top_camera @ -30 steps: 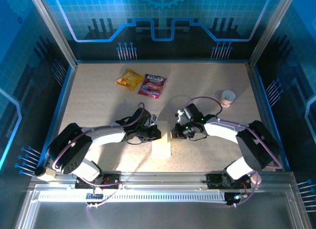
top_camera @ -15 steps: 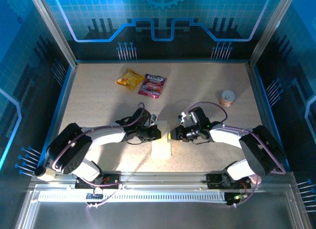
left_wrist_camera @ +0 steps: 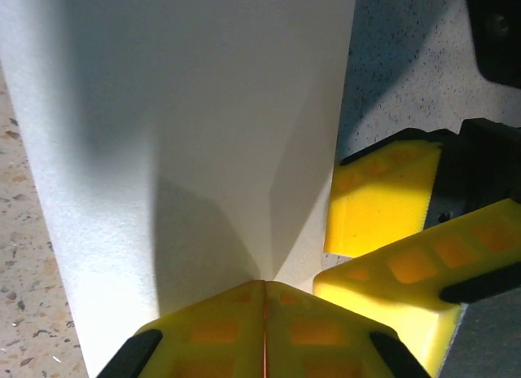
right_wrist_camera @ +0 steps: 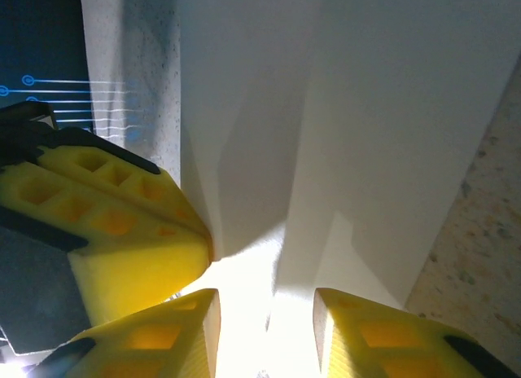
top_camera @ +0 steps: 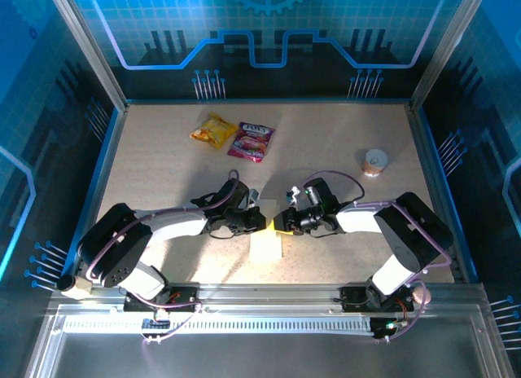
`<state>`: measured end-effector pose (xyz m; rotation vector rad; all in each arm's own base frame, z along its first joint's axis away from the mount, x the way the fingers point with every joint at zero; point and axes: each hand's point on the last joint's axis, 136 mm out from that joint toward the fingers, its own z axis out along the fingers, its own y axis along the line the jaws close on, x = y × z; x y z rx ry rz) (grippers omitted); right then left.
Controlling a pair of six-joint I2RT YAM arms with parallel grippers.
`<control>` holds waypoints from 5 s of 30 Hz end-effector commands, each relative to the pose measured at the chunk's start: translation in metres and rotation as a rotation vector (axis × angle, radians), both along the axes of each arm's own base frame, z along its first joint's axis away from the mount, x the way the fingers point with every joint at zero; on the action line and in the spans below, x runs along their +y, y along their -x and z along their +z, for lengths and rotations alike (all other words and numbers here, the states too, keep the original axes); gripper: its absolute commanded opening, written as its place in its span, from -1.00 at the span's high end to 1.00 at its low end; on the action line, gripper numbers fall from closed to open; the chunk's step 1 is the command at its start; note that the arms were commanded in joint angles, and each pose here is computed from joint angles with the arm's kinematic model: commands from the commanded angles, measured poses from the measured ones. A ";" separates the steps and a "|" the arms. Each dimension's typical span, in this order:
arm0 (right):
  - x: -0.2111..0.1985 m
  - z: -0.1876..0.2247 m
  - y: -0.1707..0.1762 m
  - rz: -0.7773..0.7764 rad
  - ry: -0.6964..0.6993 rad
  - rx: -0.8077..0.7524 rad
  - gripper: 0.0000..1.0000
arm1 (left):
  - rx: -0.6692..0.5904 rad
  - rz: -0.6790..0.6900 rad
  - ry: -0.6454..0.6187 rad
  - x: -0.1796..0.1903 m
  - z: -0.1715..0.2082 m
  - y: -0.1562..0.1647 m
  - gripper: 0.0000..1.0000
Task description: Fold a paper plane with a square sheet of paper (fold left side to right side)
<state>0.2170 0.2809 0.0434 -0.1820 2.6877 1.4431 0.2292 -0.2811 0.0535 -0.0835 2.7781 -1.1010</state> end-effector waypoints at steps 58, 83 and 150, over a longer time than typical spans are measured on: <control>-0.045 0.004 -0.005 -0.074 0.345 -0.097 0.16 | 0.041 -0.045 -0.381 0.025 -0.062 0.013 0.25; -0.092 0.009 -0.004 -0.177 0.386 -0.107 0.10 | -0.005 -0.149 -0.426 0.014 -0.063 0.013 0.21; -0.001 -0.015 0.006 0.013 0.214 -0.008 1.00 | -0.013 -0.140 -0.490 0.029 -0.067 0.014 0.18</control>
